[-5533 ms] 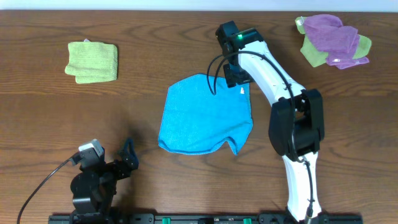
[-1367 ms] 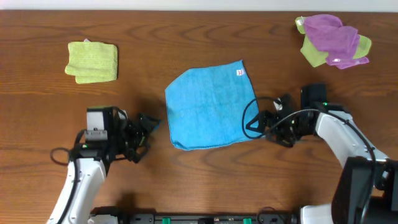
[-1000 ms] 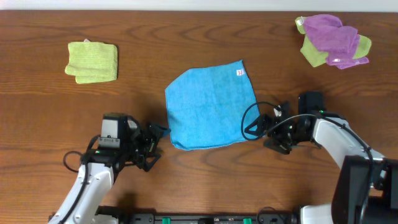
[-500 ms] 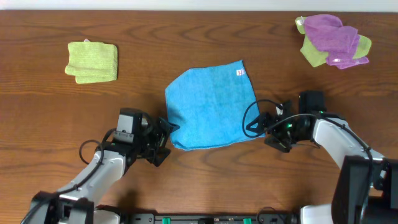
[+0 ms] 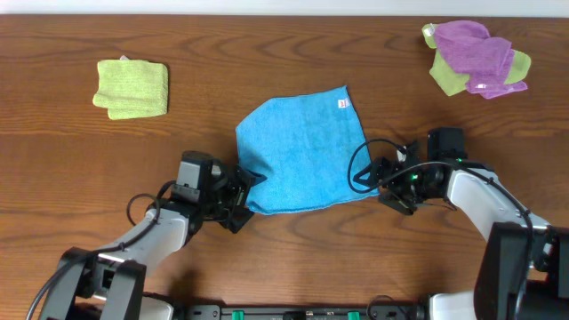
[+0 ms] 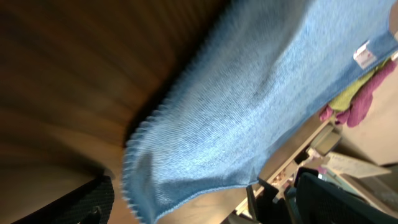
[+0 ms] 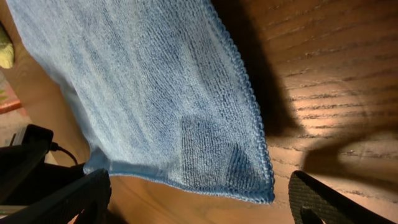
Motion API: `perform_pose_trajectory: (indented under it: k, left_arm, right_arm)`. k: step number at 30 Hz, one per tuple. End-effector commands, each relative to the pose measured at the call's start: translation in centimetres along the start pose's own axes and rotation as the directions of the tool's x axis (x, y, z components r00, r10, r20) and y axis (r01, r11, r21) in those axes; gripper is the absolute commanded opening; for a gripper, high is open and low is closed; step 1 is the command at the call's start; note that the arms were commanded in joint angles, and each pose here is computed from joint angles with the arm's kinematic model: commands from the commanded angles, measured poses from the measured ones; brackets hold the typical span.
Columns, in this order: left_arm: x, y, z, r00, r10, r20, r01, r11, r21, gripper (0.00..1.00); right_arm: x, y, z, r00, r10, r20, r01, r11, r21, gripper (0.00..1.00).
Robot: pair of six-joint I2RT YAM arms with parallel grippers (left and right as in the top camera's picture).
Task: Fold the cloth
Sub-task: 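Grasp the bottom corners with both grippers and lift them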
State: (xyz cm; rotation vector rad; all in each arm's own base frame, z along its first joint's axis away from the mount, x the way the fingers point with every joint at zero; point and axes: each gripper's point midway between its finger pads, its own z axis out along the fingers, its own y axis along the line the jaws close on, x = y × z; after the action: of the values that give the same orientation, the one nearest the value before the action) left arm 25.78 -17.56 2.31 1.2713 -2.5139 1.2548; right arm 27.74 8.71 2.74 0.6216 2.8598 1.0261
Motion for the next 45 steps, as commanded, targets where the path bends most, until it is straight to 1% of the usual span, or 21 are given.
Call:
perform_pose_trajectory:
  k: [1,3,5,7,11,13,15,17,19,21,23,24,25,26,27,31,35,41,45]
  left_arm:
    - [0.0,1.9,1.0,0.999,-0.033,0.010,0.033,0.997,-0.066,0.95]
    - [0.0,2.2,1.2,0.999,-0.038,0.010,0.039,0.996,-0.078,0.96]
    - [-0.2,2.5,1.3,0.999,-0.042,0.015,0.043,0.995,-0.086,1.00]
    - [-0.4,2.6,1.4,0.999,-0.041,0.026,0.043,0.995,-0.090,1.00]
    - [-0.7,2.6,1.4,0.998,-0.035,0.045,0.039,0.995,-0.092,0.78]
    - [-0.8,2.7,1.4,0.998,-0.028,0.048,0.032,0.995,-0.094,0.73]
    - [-0.9,2.7,1.4,0.998,-0.020,0.051,0.025,0.995,-0.096,0.62]
    - [-0.9,2.7,1.3,0.999,-0.009,0.054,0.014,0.995,-0.097,0.39]
    - [-0.9,2.7,1.3,0.999,-0.004,0.054,0.010,0.995,-0.098,0.31]
    - [-0.9,2.7,1.3,0.999,0.006,0.053,-0.001,0.995,-0.098,0.24]
    - [-0.9,2.7,1.3,0.999,0.017,0.050,-0.012,0.995,-0.099,0.15]
    - [-0.9,2.7,1.3,0.999,0.020,0.049,-0.015,0.995,-0.098,0.10]
    - [-0.9,2.7,1.3,0.999,0.020,0.049,-0.016,0.995,-0.098,0.06]
    - [-0.9,2.7,1.3,0.999,0.023,0.048,-0.019,0.995,-0.098,0.06]
    - [-0.8,2.7,1.4,0.999,0.031,0.042,-0.027,0.995,-0.097,0.06]
    - [-0.8,2.7,1.3,0.996,0.078,0.036,-0.075,0.992,-0.098,0.06]
    - [-0.5,2.4,1.3,0.996,0.090,0.014,-0.089,0.992,-0.085,0.06]
    - [0.4,1.7,0.9,0.986,0.147,-0.074,-0.149,0.988,-0.031,0.06]
    - [1.1,1.4,0.6,0.979,0.159,-0.129,-0.160,0.987,0.002,0.06]
  right_arm:
    - [0.5,0.4,0.3,1.000,0.000,-0.008,0.000,1.000,0.003,0.91]
    - [0.5,0.5,0.5,1.000,-0.004,-0.004,0.004,1.000,0.015,0.91]
    - [0.4,0.7,0.8,1.000,-0.007,0.003,0.007,1.000,0.020,0.91]
    - [0.4,0.9,0.9,1.000,-0.016,0.005,0.016,1.000,0.018,0.91]
    - [0.4,0.9,1.2,1.000,-0.005,0.010,0.004,0.999,0.037,0.88]
    - [0.6,0.9,1.3,1.000,-0.009,0.005,0.009,0.999,0.042,0.88]
    - [0.9,0.5,1.5,1.000,0.003,0.005,-0.003,0.998,0.062,0.84]
    - [1.1,0.0,1.8,1.000,0.013,0.005,-0.013,0.997,0.078,0.77]
    - [1.3,-0.4,1.9,1.000,0.019,0.007,-0.019,0.996,0.092,0.69]
    - [1.3,-0.8,2.0,1.000,0.018,0.013,-0.019,0.994,0.106,0.51]
    - [1.2,-0.8,2.2,1.000,0.010,0.023,-0.013,0.995,0.101,0.36]
    - [1.1,-0.8,2.3,1.000,0.009,0.030,-0.012,0.995,0.098,0.27]
    - [1.0,-0.9,2.3,0.999,0.010,0.035,-0.013,0.995,0.100,0.16]
    - [0.9,-0.9,2.3,0.999,0.007,0.041,-0.011,0.995,0.104,0.04]
    - [0.7,-1.0,2.3,0.999,0.002,0.050,-0.008,0.994,0.109,0.01]
    - [0.0,-0.8,2.2,0.997,-0.026,0.074,0.018,0.994,0.105,0.01]
    - [0.3,-0.4,2.3,0.998,-0.022,0.057,0.017,0.996,0.082,0.01]
    - [2.1,-0.1,2.4,1.000,-0.003,-0.011,0.004,0.998,0.068,0.01]
    - [3.9,0.7,2.1,0.998,-0.049,-0.049,0.053,0.995,0.087,0.01]
